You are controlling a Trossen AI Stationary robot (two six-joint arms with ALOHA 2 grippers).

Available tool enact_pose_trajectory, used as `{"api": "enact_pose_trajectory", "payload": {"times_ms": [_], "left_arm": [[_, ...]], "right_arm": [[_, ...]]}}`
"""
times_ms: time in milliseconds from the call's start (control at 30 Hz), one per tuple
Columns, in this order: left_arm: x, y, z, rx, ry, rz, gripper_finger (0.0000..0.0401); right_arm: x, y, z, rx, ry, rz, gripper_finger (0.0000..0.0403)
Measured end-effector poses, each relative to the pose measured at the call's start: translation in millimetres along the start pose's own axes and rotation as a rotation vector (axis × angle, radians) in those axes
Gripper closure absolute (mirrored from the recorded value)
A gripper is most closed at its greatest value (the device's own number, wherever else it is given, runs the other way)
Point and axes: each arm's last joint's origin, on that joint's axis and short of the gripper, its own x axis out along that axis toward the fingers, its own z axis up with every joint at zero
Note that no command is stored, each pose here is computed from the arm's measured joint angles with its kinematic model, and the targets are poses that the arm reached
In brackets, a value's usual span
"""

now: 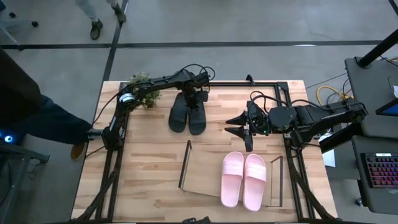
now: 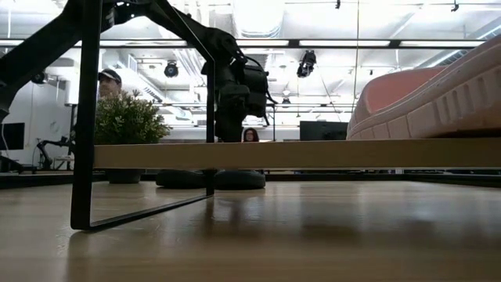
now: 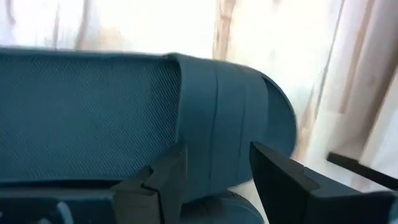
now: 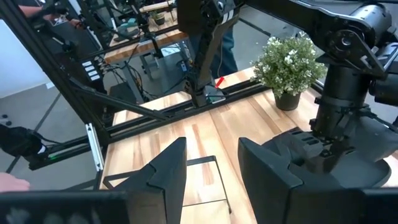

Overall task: Pick and place slides into the shelf
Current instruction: Put the right black slide on the shelf beside the pink slide

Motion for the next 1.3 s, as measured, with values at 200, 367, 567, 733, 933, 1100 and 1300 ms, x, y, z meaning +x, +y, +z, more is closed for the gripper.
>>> {"api": "enact_pose_trajectory", "payload": {"times_ms": [200,367,567,733,933,1100,1300], "left_arm": [[-6.1,2.2,4.4,0.001,-0.036,0.035,0.0241],[-7.1,3.2,6.4,0.005,-0.049,0.073,0.0241],[-1.2,4.7,3.6,0.003,-0.034,0.061,0.0241],[12.4,11.5,0.2,-0.020,0.005,0.046,0.0241],[15.8,11.0,-0.5,-0.031,0.005,-0.034,0.0241],[16.0,7.9,-2.8,-0.014,0.018,-0.093,0.0241],[16.2,7.7,-5.1,0.020,0.035,-0.099,0.0241]], "right_arm": [[-0.2,0.0,0.1,0.000,-0.001,0.000,0.0266],[-0.2,0.0,0.1,0.000,-0.001,0.000,0.0266],[-0.2,0.0,0.1,0.000,-0.001,0.000,0.0266],[-0.2,-0.1,0.1,0.000,0.000,0.000,0.0266],[-0.2,-0.1,0.1,0.000,0.000,0.000,0.0266],[-0.2,-0.1,0.1,-0.001,0.000,0.000,0.0266],[-0.2,-0.1,0.0,-0.004,0.001,0.000,0.0266]]}}
